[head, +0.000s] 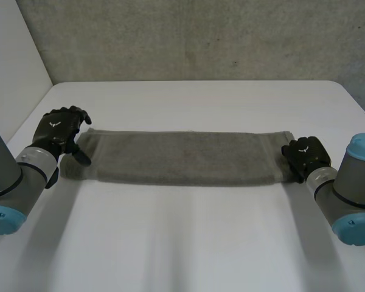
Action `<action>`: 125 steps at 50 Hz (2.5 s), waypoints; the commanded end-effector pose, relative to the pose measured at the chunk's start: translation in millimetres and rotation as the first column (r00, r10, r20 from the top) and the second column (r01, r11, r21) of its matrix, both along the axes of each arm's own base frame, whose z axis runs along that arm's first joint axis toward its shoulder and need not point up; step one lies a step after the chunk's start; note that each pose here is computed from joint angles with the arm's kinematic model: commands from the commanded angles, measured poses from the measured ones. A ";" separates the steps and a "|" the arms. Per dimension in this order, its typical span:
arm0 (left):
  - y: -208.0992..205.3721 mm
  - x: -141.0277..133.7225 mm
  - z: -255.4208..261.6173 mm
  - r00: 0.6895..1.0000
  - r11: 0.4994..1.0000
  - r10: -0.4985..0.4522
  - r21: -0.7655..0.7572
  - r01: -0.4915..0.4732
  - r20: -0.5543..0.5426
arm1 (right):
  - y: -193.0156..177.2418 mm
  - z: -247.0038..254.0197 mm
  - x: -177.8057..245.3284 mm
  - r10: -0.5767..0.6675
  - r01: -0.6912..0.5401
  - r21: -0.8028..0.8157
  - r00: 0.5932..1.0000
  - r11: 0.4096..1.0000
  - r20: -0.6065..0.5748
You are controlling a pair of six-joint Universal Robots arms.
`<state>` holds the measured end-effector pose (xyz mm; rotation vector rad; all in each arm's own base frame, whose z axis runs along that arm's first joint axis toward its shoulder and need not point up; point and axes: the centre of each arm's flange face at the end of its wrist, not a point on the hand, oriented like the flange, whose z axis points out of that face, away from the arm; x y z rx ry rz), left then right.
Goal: Fold the towel.
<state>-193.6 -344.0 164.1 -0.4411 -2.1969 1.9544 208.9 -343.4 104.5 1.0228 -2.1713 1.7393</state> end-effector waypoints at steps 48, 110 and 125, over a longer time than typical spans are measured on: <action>0.2 1.9 -1.5 1.000 1.000 0.019 0.001 -0.019 0.003 | 126.2 50.5 207.7 0.461 -0.479 -0.077 0.870 0.875 -0.174; -7.6 -24.9 55.4 0.976 0.993 -0.051 -0.118 0.027 -0.211 | 169.5 42.0 251.9 0.580 -0.589 0.099 0.808 0.802 0.100; 10.4 -69.6 40.4 0.954 0.989 -0.146 -0.013 0.148 -0.261 | 112.4 100.0 187.1 0.295 -0.349 0.117 0.896 0.930 0.334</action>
